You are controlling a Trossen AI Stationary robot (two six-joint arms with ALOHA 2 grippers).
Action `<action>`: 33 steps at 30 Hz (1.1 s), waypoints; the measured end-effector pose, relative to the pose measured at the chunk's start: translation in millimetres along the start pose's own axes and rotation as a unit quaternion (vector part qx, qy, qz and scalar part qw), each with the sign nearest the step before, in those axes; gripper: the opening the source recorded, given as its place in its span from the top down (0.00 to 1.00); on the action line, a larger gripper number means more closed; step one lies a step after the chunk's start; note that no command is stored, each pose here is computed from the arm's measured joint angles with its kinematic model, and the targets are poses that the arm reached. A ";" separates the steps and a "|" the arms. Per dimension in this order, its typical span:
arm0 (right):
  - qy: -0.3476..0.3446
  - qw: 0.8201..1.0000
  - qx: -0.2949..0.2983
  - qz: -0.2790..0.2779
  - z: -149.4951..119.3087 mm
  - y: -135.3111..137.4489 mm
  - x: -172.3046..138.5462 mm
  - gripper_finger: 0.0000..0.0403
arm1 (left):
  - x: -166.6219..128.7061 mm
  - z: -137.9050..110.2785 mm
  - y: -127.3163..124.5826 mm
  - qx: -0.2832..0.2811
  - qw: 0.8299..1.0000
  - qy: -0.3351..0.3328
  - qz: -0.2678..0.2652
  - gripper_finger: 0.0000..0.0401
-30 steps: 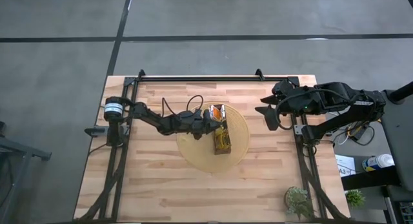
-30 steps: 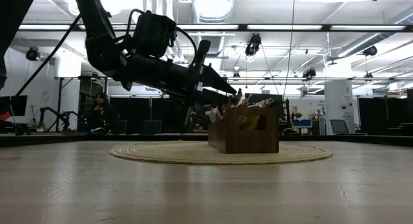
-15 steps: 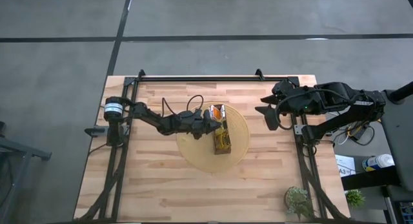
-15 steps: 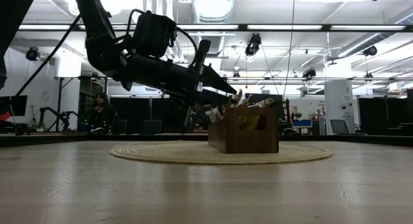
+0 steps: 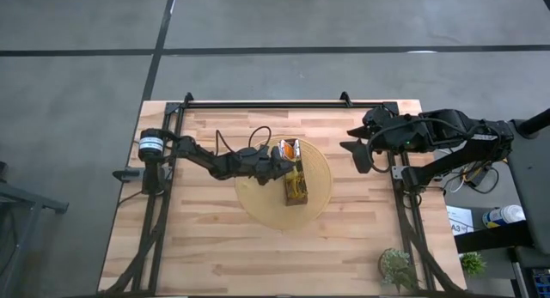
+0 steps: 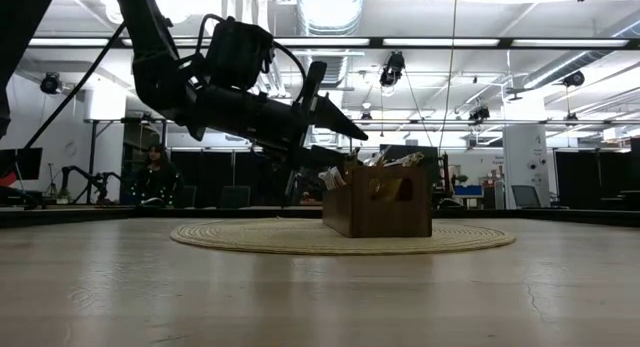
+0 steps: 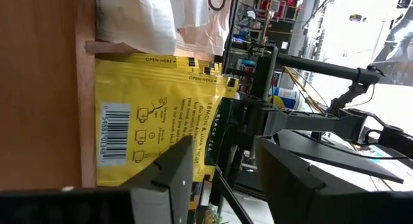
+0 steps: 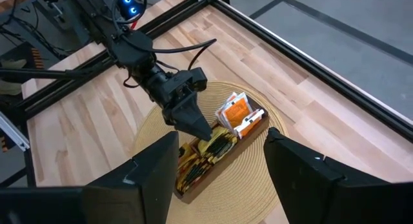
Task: Pick & Place Tea
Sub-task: Put the yellow tea bag into the middle section of the wooden organizer, then adjust the yellow tea bags in the wooden organizer
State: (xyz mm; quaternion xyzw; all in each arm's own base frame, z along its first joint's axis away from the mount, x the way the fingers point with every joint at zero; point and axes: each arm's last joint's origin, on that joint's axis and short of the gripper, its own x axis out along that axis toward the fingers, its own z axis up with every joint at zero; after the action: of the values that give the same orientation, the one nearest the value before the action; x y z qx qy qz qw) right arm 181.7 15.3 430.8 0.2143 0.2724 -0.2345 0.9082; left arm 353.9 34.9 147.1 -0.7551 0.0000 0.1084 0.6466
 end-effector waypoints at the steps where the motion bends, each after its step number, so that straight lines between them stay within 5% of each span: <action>1: 0.000 1.000 0.000 0.000 0.0 0.0 0.0 0.44 | 0.0 0.0 0.0 0.002 1.000 0.000 0.000 0.60; 19: 0.000 1.000 0.005 0.000 0.1 0.0 -0.2 0.44 | -1.0 -0.3 -3.6 0.008 1.000 0.015 -0.005 0.59; 33: -0.001 1.000 0.002 0.000 0.3 0.1 -0.3 0.44 | -11.1 7.1 -34.7 0.049 0.999 0.005 -0.013 0.59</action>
State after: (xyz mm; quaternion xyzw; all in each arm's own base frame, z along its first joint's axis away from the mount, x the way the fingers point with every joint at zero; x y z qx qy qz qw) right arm 181.6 15.3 431.2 0.2160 0.2711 -0.2348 0.9081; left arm 346.8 45.9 181.9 -0.7227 -0.0013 0.0956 0.6845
